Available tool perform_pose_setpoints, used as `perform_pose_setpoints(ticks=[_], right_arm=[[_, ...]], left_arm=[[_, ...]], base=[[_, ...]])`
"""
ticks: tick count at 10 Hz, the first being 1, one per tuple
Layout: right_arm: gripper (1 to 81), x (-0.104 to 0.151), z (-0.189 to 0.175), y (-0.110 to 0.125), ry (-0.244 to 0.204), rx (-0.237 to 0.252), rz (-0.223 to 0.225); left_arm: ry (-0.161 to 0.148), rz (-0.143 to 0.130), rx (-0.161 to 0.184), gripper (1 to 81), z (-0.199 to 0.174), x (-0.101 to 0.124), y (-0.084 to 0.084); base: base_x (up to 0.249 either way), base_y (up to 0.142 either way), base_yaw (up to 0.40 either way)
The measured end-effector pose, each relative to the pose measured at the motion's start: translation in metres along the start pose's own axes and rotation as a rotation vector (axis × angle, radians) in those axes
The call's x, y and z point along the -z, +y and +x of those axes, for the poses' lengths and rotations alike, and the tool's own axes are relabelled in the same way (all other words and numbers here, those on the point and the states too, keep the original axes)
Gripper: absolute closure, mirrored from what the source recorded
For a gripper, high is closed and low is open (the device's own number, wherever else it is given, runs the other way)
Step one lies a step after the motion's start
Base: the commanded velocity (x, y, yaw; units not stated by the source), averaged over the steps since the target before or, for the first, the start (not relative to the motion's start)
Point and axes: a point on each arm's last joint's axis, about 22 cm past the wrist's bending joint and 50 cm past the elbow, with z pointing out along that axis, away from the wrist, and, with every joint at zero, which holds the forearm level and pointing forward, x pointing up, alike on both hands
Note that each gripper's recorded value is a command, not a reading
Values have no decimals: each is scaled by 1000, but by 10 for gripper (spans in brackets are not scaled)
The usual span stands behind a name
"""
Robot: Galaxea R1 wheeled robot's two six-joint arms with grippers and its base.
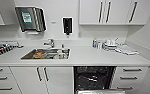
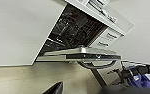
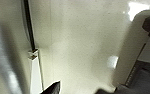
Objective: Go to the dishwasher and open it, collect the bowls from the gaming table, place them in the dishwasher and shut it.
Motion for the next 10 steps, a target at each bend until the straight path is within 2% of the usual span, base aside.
perform_pose_setpoints(ticks=[1,3,4,5,6,8,10], right_arm=[[10,-9,-2,10,-2,-9,-8],[10,-10,2,14,6,-16,6],[10,-8,7,14,12,-18,11],[10,-2,16,13,26,-11,20],[10,3,25,16,42,25,23],[10,5,44,43,82,212,-15],[10,3,58,76,108,438,-67]], left_arm=[[-5,-6,4,10,-3,-2,1],[-17,3,6,10,-12,-3,-5],[-19,-4,11,10,-15,-8,-5],[-25,0,16,10,-20,-9,-8],[-35,16,23,10,-26,-6,-16],[-77,74,48,10,-55,0,-44],[-120,148,67,10,-88,4,-86]], base=[[-77,0,0],[0,0,0],[0,0,0],[0,0,0],[0,0,0],[0,0,0],[0,0,0]])
